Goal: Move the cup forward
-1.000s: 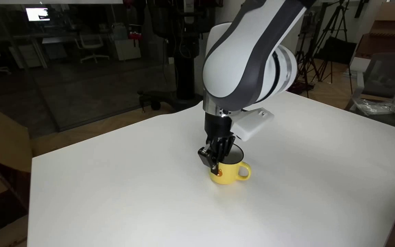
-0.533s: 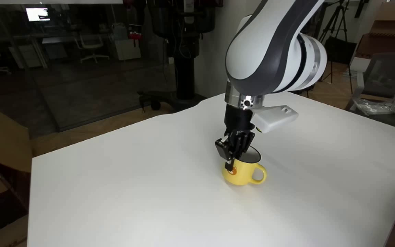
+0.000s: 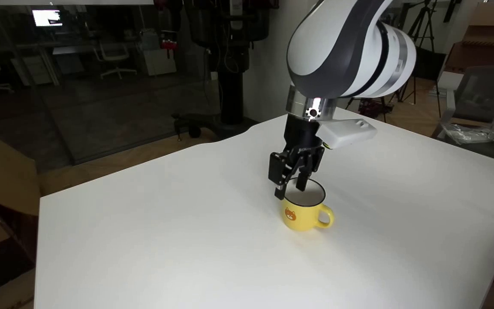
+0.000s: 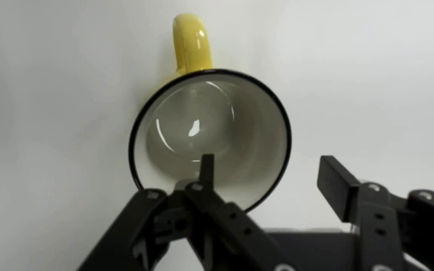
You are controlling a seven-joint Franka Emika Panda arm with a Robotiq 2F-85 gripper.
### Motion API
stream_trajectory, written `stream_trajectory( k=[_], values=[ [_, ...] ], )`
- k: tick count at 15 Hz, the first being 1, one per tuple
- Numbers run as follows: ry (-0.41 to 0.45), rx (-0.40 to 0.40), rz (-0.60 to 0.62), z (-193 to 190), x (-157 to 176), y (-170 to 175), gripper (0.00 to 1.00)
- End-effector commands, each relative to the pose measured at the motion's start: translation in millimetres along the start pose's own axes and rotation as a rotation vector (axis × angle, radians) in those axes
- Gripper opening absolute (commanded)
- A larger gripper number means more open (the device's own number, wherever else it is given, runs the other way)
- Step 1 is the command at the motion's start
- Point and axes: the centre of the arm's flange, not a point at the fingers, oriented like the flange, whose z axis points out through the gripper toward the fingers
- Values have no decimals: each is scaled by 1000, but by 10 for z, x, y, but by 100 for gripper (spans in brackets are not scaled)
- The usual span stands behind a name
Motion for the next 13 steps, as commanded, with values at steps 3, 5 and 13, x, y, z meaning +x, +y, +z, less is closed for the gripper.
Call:
stream_trajectory(
  k=[3,5,13],
  values=[
    [37,-15,-39,-429,-185,-198,100],
    [42,-1,-81,-582,-280,-312,100],
    [38,13,-124,-568,-242,-397,100]
  ],
)
